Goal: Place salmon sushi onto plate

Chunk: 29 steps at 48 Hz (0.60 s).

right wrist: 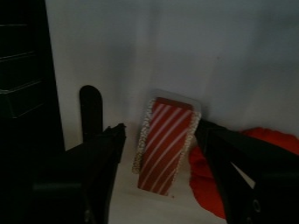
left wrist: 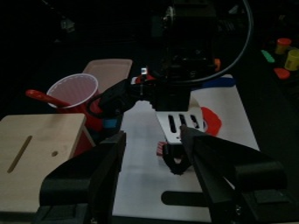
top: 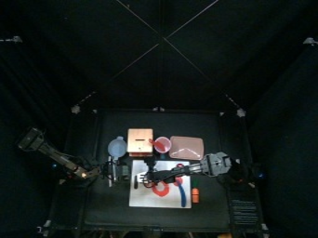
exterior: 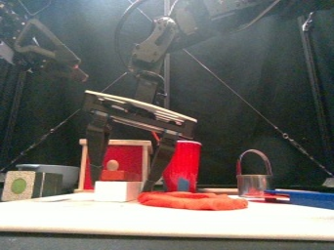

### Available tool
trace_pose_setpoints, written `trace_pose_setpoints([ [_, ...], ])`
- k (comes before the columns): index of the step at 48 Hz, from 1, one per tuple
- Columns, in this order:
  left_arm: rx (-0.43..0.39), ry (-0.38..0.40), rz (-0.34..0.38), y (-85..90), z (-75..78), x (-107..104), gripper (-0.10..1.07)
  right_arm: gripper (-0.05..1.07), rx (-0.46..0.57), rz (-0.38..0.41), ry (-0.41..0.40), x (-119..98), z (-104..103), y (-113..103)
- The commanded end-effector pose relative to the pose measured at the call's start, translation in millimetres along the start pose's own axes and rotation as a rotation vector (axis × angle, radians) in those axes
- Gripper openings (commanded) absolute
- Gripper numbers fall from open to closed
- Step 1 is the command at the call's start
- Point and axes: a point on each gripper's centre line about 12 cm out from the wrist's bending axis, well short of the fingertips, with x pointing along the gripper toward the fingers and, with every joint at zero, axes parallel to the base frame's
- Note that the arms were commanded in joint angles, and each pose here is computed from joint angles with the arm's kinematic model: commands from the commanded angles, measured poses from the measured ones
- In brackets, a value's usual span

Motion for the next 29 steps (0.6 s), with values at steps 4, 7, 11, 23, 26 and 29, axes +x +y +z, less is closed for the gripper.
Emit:
trace_pose_setpoints([
  [4, 0.0, -0.016, 0.005, 0.7, 4.6, -0.1, 0.88, 0.79, 0.01, 0.051, -0.002, -17.7, 5.6, 12.4],
  [7, -0.001, -0.016, 0.005, 0.9, 4.2, -0.4, 0.88, 0.71, 0.008, 0.048, -0.004, -18.1, 6.0, 11.9],
  [11, 0.0, -0.014, 0.005, 0.8, 3.9, -0.2, 0.88, 0.65, -0.006, 0.058, -0.006, -22.4, 6.0, 13.5],
  [23, -0.007, -0.012, 0.001, 0.3, 4.1, -0.1, 0.88, 0.64, -0.087, 0.075, -0.018, -77.9, 11.8, 4.7],
  [26, -0.009, -0.011, -0.001, -0.1, 4.4, -0.1, 0.88, 0.64, -0.111, 0.051, -0.021, -95.3, 15.6, -5.4],
  [29, -0.013, -0.009, -0.003, -0.5, 4.6, -0.1, 0.88, 0.64, -0.131, 0.031, -0.025, -108.2, 19.3, -14.9],
])
